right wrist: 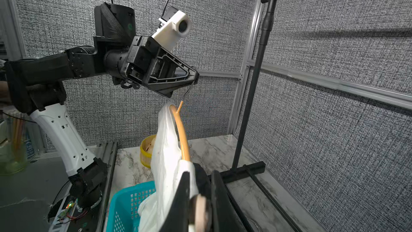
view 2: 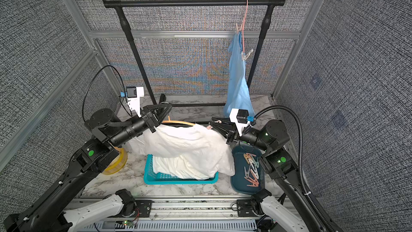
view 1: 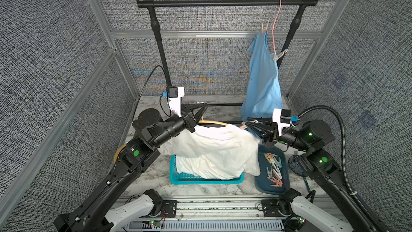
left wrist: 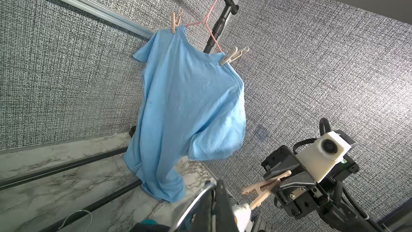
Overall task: Use clothespins to secure the t-shirt on both sides of the hanger
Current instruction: Clamp the T-shirt on the hanger.
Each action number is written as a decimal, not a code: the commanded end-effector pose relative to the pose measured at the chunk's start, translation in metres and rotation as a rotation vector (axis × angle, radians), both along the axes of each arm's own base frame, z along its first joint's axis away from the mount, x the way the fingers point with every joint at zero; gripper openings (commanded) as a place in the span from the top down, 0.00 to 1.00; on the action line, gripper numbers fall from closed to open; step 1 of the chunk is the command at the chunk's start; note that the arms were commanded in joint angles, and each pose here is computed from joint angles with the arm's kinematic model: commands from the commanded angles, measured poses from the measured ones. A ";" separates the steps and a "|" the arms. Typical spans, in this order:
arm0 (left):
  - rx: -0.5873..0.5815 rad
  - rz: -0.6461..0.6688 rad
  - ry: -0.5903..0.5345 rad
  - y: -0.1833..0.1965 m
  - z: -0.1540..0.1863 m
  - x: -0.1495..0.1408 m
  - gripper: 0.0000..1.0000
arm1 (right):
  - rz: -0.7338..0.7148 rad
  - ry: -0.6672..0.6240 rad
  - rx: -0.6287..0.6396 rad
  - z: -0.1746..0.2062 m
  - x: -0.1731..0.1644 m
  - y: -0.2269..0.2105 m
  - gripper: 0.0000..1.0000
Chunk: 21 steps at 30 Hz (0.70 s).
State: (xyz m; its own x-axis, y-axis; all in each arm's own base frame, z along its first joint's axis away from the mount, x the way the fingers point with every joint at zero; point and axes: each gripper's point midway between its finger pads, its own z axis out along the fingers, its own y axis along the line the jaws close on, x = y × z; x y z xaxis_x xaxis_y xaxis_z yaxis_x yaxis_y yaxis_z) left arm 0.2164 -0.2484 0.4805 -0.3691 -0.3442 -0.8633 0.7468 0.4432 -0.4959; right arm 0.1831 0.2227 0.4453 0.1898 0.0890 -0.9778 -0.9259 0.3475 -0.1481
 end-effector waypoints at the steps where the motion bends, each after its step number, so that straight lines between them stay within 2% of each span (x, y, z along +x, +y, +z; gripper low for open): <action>1: -0.026 -0.001 -0.048 0.002 0.014 -0.003 1.00 | 0.087 -0.030 0.015 0.004 -0.011 0.003 1.00; 12: -0.028 -0.002 -0.043 0.003 0.013 -0.003 1.00 | 0.140 -0.021 -0.050 -0.015 -0.014 0.008 1.00; 21: -0.053 -0.024 -0.031 -0.001 0.015 -0.005 1.00 | 0.089 -0.017 -0.119 -0.036 0.001 0.011 1.00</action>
State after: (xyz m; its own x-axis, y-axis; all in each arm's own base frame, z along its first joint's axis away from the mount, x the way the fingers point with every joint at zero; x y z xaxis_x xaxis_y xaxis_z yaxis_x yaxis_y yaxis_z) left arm 0.2164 -0.2491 0.4763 -0.3859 -0.3347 -0.8597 0.7395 0.4449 -0.5052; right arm 0.1815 0.2326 0.4170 0.1930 0.0225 -0.9809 -0.9538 0.2388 -0.1821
